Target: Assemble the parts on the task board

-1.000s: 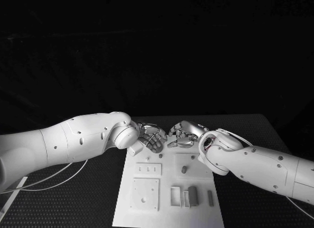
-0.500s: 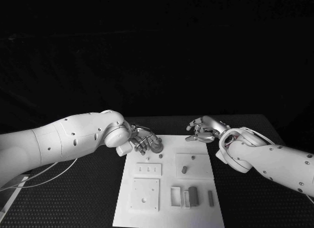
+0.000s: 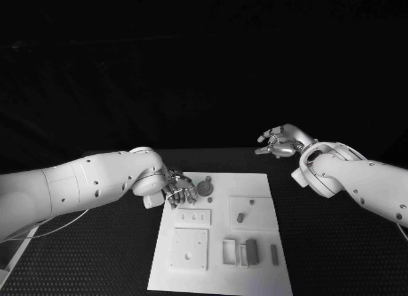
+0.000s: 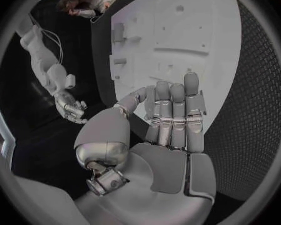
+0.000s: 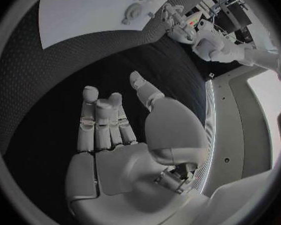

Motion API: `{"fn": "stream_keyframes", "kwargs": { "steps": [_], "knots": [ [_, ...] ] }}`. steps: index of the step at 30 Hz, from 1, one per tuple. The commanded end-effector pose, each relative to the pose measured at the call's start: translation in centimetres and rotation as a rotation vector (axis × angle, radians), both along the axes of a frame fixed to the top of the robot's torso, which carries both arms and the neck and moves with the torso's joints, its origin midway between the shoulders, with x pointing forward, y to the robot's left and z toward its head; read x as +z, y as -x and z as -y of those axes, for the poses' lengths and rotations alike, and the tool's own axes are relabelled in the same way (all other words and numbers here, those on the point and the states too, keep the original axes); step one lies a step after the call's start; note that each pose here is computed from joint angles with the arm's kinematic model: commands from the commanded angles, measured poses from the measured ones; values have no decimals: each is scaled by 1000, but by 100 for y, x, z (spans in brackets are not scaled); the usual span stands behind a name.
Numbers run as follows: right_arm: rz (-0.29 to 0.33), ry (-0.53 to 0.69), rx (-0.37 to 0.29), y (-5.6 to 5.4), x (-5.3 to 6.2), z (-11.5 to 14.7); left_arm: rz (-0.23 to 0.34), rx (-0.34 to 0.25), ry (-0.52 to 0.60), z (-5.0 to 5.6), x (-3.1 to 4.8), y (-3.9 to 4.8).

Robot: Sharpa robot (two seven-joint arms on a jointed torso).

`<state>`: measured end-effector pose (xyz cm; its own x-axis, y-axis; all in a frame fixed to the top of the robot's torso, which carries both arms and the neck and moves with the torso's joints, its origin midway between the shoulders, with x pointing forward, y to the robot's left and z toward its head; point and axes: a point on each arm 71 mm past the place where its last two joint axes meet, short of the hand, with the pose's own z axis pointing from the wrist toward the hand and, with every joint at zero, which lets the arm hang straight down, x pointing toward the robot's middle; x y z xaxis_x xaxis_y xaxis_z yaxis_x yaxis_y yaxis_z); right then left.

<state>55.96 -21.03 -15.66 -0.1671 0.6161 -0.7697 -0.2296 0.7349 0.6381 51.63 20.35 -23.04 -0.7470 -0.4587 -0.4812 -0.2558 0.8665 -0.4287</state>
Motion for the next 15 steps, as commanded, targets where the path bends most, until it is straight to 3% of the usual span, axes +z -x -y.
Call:
{"fn": "stream_keyframes", "kwargs": {
  "steps": [1, 5, 8, 15],
  "knots": [
    [-21, -46, 3, -73, 51, 23, 88, 4, -105, 2, 10, -32],
    [-5, -55, -7, -126, 140, 49, 69, -9, -111, 46, -59, 29],
    [-6, -56, -9, -137, 158, 49, 99, -22, -132, 63, -68, 33],
    [-18, -57, -3, -141, 161, 30, 101, -59, -149, 120, -83, 66]
  ]
}}
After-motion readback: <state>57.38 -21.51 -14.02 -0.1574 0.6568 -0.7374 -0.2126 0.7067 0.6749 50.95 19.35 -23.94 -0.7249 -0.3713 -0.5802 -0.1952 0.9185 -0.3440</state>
